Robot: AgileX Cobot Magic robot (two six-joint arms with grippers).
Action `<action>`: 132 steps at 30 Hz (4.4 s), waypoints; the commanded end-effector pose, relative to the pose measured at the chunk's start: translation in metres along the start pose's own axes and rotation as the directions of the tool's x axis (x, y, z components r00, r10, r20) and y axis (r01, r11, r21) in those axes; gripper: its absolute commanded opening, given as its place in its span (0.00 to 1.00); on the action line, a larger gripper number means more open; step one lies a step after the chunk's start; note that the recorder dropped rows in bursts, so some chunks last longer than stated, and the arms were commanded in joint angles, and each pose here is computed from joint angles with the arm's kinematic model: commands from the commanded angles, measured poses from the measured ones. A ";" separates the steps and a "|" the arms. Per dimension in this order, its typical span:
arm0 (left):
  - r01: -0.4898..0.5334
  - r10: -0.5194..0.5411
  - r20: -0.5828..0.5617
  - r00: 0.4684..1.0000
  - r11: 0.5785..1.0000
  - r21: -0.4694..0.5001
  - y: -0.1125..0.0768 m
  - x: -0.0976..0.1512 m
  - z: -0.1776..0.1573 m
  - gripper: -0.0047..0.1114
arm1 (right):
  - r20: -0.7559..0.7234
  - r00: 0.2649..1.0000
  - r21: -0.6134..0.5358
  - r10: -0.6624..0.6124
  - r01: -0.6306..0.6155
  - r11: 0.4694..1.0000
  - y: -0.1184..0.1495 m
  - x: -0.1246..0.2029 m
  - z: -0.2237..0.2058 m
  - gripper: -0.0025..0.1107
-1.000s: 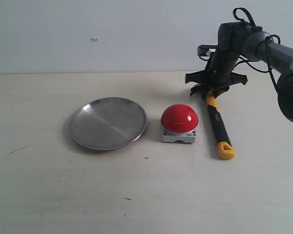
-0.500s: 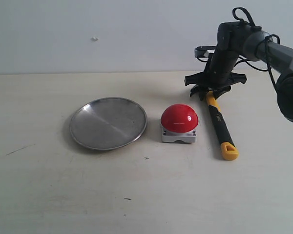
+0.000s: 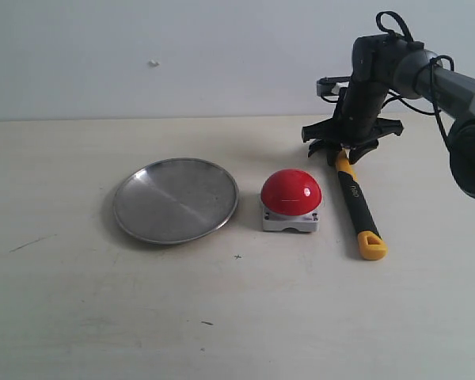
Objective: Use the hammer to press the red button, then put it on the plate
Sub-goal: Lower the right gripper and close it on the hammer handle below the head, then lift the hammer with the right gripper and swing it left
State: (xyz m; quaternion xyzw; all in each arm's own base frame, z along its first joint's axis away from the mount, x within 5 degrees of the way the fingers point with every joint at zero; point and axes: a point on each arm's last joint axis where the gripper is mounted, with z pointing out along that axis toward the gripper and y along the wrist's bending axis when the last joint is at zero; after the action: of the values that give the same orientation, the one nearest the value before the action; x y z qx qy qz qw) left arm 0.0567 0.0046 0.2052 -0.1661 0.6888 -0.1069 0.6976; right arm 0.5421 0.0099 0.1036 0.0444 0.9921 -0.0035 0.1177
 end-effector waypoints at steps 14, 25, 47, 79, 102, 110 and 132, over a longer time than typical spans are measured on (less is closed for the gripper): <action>-0.006 0.006 0.004 1.000 1.000 0.002 0.000 0.000 0.000 0.04 | -0.039 0.999 0.021 -0.019 0.020 1.000 -0.001 0.004 0.003 0.42; -0.006 0.006 0.004 1.000 1.000 0.002 0.000 0.000 0.000 0.04 | 0.002 1.000 0.021 -0.022 0.022 1.000 -0.001 0.000 0.003 0.40; -0.009 0.009 0.004 1.000 1.000 0.002 0.000 0.000 0.000 0.04 | -0.027 0.997 0.011 -0.079 0.079 0.997 -0.001 0.004 0.009 0.02; -0.009 0.009 0.004 1.000 1.000 0.002 0.000 0.000 0.000 0.04 | 0.094 0.992 -0.080 -0.086 0.094 0.992 -0.003 -0.009 -0.075 0.02; -0.009 0.009 0.004 1.000 1.000 0.002 0.000 0.000 0.000 0.04 | 0.107 0.994 -0.296 0.006 0.026 0.955 -0.070 0.054 -0.102 0.02; -0.009 0.009 0.004 1.000 1.000 0.002 0.000 0.000 0.000 0.04 | 0.210 0.971 -0.531 0.116 0.013 0.847 -0.094 0.078 -0.130 0.02; -0.009 0.009 0.004 1.000 1.000 0.002 0.000 0.000 0.000 0.04 | 0.369 0.824 -0.894 0.430 0.189 0.407 -0.064 0.146 -0.147 0.02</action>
State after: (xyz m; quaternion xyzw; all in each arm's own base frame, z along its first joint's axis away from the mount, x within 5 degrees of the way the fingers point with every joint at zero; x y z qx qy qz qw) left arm 0.0567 0.0046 0.2052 -0.1661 0.6888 -0.1069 0.6976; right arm 0.3679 -0.0420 0.2025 0.0514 0.7724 0.5121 0.3722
